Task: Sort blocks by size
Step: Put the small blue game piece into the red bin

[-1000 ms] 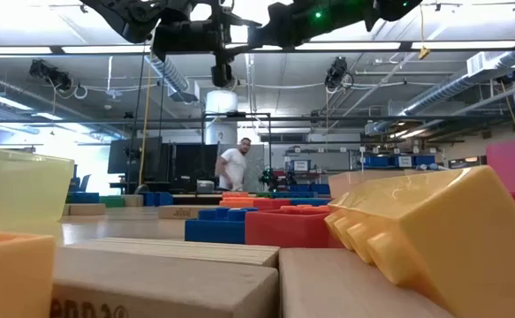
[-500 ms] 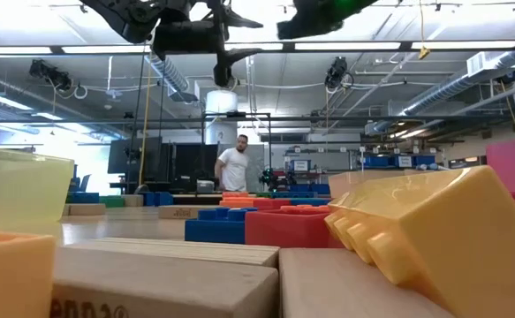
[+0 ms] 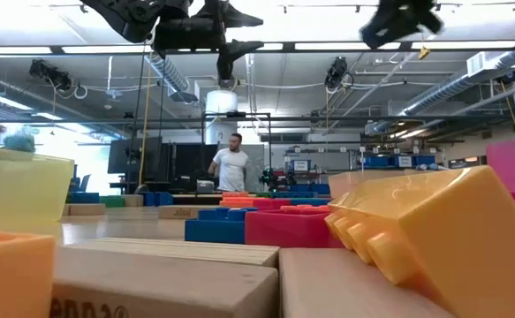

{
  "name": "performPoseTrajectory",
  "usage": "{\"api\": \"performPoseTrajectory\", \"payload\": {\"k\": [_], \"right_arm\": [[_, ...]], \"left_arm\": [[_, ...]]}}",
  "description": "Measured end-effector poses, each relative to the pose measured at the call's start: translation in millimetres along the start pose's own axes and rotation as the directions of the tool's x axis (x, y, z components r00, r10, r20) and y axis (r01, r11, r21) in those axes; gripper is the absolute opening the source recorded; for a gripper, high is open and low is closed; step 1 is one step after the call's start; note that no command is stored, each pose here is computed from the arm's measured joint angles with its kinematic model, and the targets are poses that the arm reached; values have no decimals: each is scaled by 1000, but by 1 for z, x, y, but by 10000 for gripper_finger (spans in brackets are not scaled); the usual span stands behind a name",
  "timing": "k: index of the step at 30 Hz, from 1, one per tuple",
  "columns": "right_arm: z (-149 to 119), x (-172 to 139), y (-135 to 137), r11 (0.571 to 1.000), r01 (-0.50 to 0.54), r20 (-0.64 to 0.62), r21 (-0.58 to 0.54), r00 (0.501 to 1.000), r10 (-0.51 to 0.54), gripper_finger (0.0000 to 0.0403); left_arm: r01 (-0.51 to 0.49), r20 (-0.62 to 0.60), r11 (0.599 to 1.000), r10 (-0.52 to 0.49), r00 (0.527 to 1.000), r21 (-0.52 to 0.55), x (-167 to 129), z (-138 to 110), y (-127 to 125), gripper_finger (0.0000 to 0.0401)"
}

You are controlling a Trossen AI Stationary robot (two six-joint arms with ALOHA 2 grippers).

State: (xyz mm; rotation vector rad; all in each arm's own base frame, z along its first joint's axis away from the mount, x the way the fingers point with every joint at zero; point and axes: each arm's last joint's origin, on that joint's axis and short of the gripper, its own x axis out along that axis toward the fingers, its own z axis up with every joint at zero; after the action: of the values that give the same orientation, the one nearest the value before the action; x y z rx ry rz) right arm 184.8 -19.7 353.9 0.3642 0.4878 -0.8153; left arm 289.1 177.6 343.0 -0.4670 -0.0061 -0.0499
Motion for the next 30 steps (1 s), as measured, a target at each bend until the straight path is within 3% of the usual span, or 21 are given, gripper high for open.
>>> {"api": "performPoseTrajectory", "payload": {"k": [4,10,17,22,30], "right_arm": [[-25,-13,-2,989,22,-213,143,977,9,156],[-62,-22,18,963,128,-507,237,862,10,156],[-104,-35,59,932,207,-660,298,750,44,156],[-140,-48,85,911,288,-744,294,668,29,158],[-194,-57,115,868,405,-795,287,606,-20,159]], "left_arm": [[-13,6,999,13,1000,31,0,0,0,217],[-44,-36,999,45,998,23,0,-5,3,217],[-89,-150,996,92,984,24,-2,-18,9,217],[-127,-150,990,135,979,59,-2,-19,11,218],[-215,-144,973,226,963,87,-3,-21,14,218]]}}
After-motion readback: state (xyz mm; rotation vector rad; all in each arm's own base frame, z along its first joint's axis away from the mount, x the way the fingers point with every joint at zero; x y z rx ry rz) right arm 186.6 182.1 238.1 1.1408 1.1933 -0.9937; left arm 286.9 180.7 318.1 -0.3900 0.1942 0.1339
